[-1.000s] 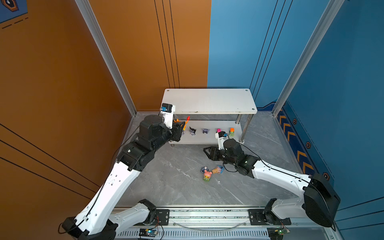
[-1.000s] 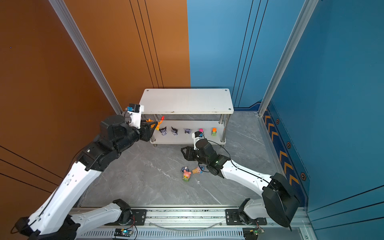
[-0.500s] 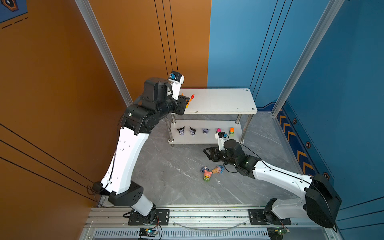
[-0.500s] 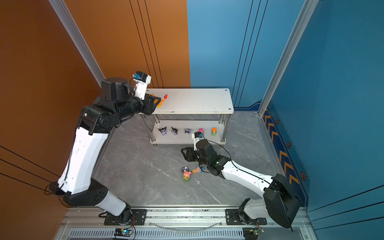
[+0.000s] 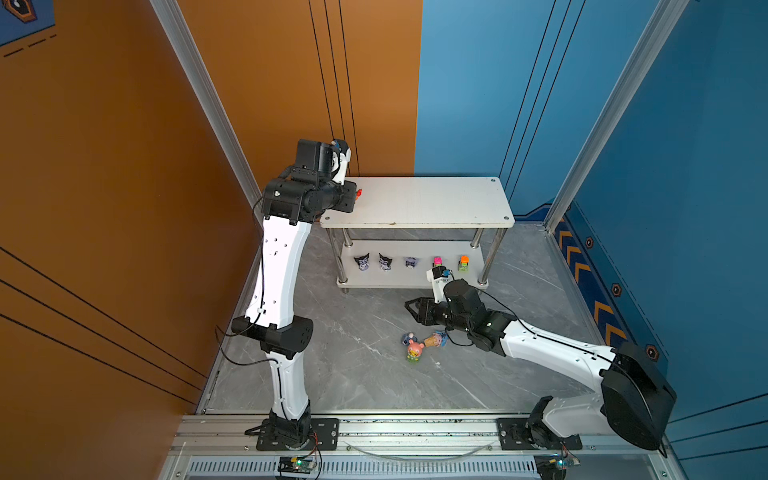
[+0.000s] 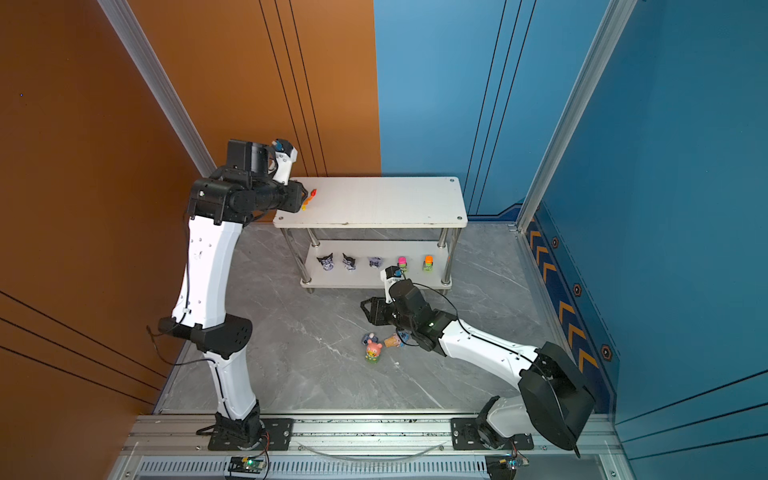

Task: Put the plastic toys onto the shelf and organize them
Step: 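Raise the chicken with the left gripper over the top shelf surface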

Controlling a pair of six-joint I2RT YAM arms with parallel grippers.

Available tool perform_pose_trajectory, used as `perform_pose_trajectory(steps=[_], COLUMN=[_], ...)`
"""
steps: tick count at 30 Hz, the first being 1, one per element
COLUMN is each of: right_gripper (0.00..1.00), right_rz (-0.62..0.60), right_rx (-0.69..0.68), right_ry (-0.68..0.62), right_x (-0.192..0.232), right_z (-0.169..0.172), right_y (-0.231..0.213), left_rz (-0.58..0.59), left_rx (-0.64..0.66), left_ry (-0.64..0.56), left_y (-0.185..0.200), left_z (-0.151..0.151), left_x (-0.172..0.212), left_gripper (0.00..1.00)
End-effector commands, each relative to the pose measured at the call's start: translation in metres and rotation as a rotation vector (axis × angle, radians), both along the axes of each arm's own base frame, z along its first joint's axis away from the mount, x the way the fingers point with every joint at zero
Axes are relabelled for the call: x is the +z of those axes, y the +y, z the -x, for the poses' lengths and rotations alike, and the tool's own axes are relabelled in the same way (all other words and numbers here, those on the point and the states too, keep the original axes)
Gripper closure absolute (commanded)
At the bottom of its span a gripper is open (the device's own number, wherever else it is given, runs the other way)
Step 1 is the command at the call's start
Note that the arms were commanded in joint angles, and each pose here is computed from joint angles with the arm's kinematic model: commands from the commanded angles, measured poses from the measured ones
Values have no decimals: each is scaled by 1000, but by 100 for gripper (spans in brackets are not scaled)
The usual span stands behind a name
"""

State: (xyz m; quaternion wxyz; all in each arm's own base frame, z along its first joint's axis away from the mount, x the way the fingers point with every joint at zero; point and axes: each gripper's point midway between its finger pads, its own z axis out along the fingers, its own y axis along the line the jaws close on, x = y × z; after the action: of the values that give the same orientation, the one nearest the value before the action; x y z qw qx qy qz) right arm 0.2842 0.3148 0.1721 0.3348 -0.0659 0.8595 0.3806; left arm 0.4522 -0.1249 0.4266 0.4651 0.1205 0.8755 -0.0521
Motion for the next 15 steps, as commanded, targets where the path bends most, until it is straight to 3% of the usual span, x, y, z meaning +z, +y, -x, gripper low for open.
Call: perform_pose_trajectory(steps=[1,15], right_gripper=[55,55], right_rz=[17,10], right_rx=[39,34], right_ry=[16,51], right_x=[-12,-29], right_z=[5,-1], right_y=[6,12], left_rz=[16,-27], left_rx=[-22,-44], left_ry=[-33,-16], left_y=[-1,1], left_z=[4,-10], left_x=[13,-1], left_gripper=[69,68])
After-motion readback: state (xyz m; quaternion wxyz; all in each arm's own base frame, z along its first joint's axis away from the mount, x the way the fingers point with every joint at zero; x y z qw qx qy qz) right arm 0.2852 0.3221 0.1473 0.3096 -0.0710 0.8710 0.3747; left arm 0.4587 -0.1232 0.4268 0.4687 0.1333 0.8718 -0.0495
